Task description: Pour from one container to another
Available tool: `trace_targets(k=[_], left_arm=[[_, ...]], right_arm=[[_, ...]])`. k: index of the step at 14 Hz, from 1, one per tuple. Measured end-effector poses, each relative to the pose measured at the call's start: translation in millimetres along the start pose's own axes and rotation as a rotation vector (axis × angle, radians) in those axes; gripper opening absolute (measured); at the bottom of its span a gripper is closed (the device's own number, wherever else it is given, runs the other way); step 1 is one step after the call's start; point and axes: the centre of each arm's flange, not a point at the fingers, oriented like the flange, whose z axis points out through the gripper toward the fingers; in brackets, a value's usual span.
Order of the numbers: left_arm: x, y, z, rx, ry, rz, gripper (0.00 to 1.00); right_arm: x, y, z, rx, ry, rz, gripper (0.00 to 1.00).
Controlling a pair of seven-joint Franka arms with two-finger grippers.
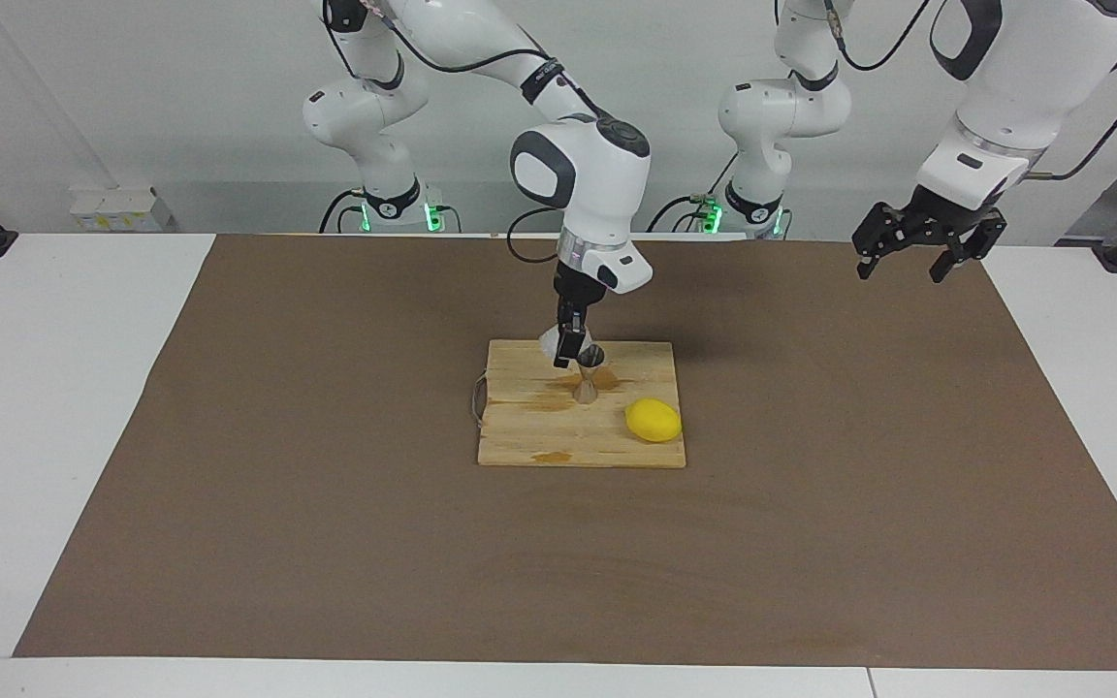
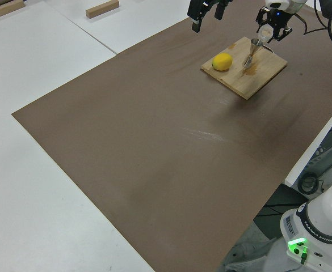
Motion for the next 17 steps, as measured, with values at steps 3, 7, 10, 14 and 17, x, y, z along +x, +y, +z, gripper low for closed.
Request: trace_targets(k=[3, 7, 10, 14, 17], left_arm=[[1.3, 0.8, 2.6, 0.000, -0.005, -0.002, 1.00], [1.6, 0.9, 3.0, -0.001, -0.005, -0.002, 1.00], [1.6, 0.9, 2.9, -0.001, -0.005, -0.003, 1.00], [1.6, 0.9, 2.8, -0.001, -0.005, -0.003, 1.00], [1.7, 1.2, 2.8, -0.001, -0.005, -0.002, 1.00]], right_arm=[[0.2, 1.2, 1.9, -0.009, -0.010, 0.003, 0.61], [0.1, 2.0, 2.2, -0.013, -0.012, 0.019, 0.61], [0.7, 2.0, 3.0, -0.021, -0.017, 0.029, 0.61], [3.6, 0.5, 6.5, -0.039, -0.035, 0.035, 0.61], [4.2, 0.2, 6.7, -0.043, -0.038, 0.031, 0.61]])
